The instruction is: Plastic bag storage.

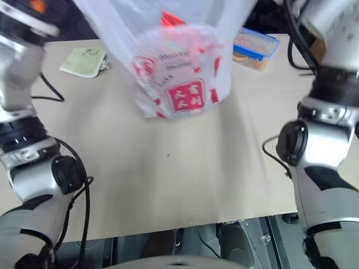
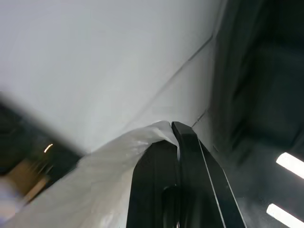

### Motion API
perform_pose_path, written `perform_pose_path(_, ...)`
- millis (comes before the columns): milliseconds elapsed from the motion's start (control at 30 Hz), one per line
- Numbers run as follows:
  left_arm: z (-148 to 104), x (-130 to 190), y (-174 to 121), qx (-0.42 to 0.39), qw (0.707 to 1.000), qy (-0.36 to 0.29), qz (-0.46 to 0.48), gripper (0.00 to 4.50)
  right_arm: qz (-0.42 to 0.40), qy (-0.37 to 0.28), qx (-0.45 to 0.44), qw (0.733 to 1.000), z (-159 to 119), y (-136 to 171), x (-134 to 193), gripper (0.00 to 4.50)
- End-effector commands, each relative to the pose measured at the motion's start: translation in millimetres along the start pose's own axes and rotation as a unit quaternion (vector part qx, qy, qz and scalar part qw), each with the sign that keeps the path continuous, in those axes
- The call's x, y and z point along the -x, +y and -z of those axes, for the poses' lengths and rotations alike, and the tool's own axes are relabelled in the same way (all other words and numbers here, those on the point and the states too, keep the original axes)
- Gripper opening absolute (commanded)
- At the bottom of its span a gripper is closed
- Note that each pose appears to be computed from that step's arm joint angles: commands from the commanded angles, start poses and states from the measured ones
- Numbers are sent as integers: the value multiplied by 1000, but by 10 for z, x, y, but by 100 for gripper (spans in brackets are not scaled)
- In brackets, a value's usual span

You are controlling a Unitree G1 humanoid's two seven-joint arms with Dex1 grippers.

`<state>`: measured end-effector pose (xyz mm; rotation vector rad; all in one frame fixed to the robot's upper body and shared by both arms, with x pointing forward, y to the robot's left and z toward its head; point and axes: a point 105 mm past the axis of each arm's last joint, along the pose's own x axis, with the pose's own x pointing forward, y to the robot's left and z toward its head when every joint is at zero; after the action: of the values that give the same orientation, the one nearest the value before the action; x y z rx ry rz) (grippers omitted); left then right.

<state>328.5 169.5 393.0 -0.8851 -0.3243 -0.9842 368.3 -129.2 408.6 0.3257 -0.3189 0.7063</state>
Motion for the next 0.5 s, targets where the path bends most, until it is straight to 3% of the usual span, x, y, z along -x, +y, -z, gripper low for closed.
perform_pose_path(33,527,164,359,-88,988,91,-90,0,24,46,88,995,399,24,352,4)
perform_pose_path(167,1070,438,748,-201,955,156,-152,0,46,148,163,974,1165,-44,708,4)
perform_pose_path(267,1369,592,849,-275,927,210,-145,0,54,186,204,960,1483,-110,855,4)
perform_pose_path(300,1447,670,929,-291,920,213,-154,0,59,200,213,955,1608,-156,921,57)
perform_pose_path(400,1566,876,1046,-333,902,222,-165,75,48,247,249,935,1902,-215,1188,175)
perform_pose_path(500,1546,1060,1047,-368,885,231,-166,213,46,248,265,931,1888,-229,1415,329)
